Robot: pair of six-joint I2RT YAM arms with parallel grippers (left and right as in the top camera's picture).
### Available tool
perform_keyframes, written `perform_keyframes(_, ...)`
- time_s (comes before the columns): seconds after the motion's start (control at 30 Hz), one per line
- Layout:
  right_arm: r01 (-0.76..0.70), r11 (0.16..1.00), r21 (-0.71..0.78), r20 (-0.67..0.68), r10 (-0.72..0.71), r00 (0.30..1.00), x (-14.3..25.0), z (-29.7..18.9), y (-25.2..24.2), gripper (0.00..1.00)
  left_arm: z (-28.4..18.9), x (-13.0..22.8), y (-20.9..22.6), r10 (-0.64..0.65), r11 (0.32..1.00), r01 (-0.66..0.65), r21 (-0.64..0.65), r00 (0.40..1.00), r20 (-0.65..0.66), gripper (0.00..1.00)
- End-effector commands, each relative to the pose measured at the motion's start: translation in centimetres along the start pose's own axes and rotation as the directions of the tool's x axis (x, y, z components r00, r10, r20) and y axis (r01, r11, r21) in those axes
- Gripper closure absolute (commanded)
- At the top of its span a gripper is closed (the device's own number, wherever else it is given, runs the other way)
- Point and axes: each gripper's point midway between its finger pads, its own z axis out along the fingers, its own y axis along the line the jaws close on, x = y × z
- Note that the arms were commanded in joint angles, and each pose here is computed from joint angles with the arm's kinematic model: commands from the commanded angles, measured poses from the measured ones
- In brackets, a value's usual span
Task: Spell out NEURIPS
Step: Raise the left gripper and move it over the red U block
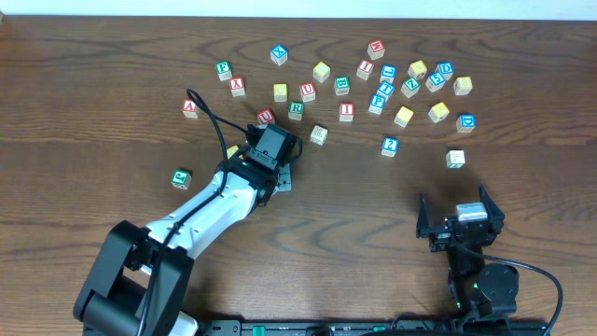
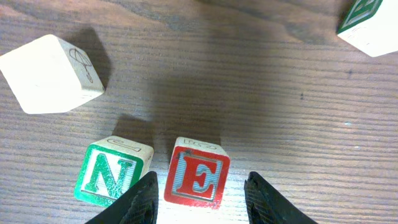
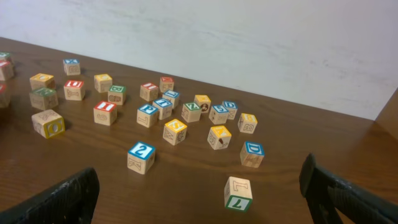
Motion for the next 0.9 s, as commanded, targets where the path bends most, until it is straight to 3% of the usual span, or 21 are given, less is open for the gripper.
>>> perform_keyframes(0.0,0.006,1.0,0.008,-0.002,-0.006,1.0,0.1,0.0,-0.2,0.01,-1.6,-2.0,-0.7,0.011,1.0,-0.012,0.019,0.998,0.063,0.56)
perform_keyframes(0.53,0.006,1.0,0.008,-0.002,-0.006,1.0,0.1,0.0,-0.2,0.01,-8.9,-8.2,-2.1,0.036,0.999,-0.043,0.03,0.98,0.197,0.52)
perform_keyframes(0.87,0.006,1.0,0.008,-0.002,-0.006,1.0,0.1,0.0,-0.2,0.01,-10.9,-12.0,-1.8,-0.067,0.998,0.065,0.02,0.944,0.322,0.48)
